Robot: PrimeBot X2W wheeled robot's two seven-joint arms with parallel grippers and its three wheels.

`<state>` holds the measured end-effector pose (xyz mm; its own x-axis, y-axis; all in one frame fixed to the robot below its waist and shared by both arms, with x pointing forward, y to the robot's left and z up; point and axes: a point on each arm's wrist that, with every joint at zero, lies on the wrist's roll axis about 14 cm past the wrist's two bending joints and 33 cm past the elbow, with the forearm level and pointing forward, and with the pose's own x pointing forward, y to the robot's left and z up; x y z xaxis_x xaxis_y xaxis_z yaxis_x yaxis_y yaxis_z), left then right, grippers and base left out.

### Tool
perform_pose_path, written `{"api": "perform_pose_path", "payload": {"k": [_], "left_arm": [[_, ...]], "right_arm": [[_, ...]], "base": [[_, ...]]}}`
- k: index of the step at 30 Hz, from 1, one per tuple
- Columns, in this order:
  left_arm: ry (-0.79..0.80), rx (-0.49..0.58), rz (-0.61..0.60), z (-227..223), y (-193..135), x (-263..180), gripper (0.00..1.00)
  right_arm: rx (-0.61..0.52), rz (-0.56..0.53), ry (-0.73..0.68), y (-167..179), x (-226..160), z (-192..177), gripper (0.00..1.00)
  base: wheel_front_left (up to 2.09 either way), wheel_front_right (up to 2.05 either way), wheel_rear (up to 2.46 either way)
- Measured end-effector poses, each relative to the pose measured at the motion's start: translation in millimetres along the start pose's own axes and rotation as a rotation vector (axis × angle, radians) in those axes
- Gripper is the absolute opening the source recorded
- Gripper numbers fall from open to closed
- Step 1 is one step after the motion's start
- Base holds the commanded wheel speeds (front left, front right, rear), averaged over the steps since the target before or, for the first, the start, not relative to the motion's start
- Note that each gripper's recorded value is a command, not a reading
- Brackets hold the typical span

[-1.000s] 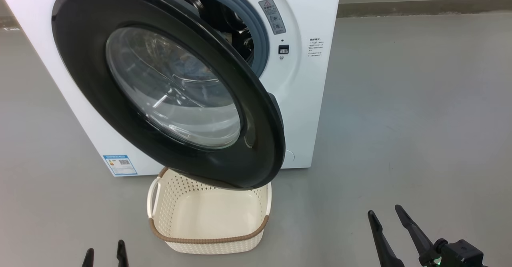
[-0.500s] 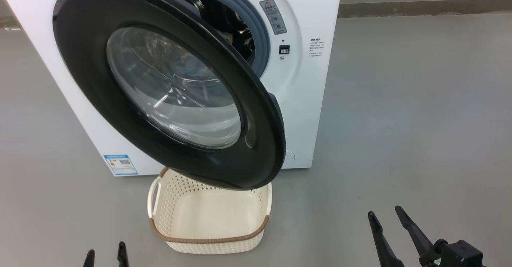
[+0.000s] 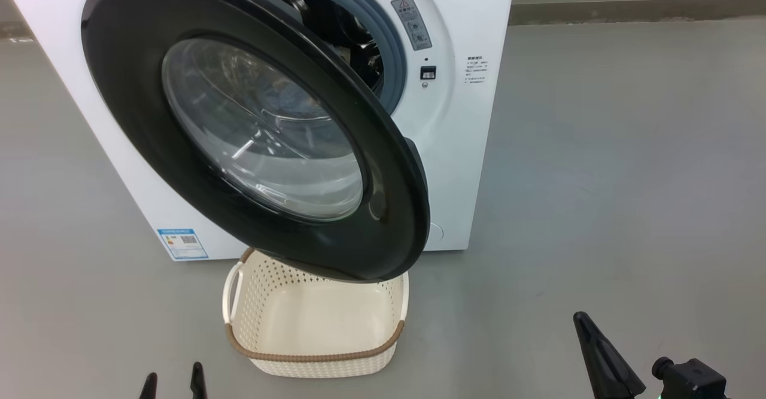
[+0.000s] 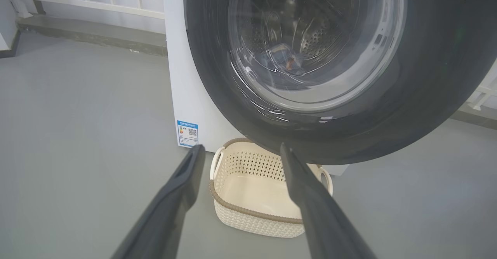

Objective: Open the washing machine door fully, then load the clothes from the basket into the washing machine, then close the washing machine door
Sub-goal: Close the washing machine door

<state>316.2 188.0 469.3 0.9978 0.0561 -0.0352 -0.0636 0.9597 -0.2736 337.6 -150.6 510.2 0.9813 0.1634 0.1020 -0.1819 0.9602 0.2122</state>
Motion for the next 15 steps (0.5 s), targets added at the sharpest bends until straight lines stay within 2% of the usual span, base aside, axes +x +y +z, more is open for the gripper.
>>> {"api": "perform_pose_path", "payload": {"k": [5,8,14,15], "left_arm": [[0.005,-0.001,0.008,-1.7,0.8,-0.9,1.00],[0.006,-0.001,0.016,-2.0,2.8,-1.9,1.00],[0.007,-0.010,0.030,-2.6,6.2,-5.2,1.00],[0.008,-0.015,0.036,-3.1,7.4,-6.9,1.00]], "right_arm": [[-0.009,0.012,-0.013,1.0,4.1,5.0,0.00],[-0.021,0.048,-0.079,9.0,16.6,25.8,0.00],[-0.062,0.200,-0.237,48.2,43.1,78.3,0.00],[-0.069,0.265,-0.280,67.1,48.7,92.2,0.00]], "base": [[0.00,0.00,0.00],[0.00,0.00,0.00],[0.00,0.00,0.00],[0.00,0.00,0.00]]}}
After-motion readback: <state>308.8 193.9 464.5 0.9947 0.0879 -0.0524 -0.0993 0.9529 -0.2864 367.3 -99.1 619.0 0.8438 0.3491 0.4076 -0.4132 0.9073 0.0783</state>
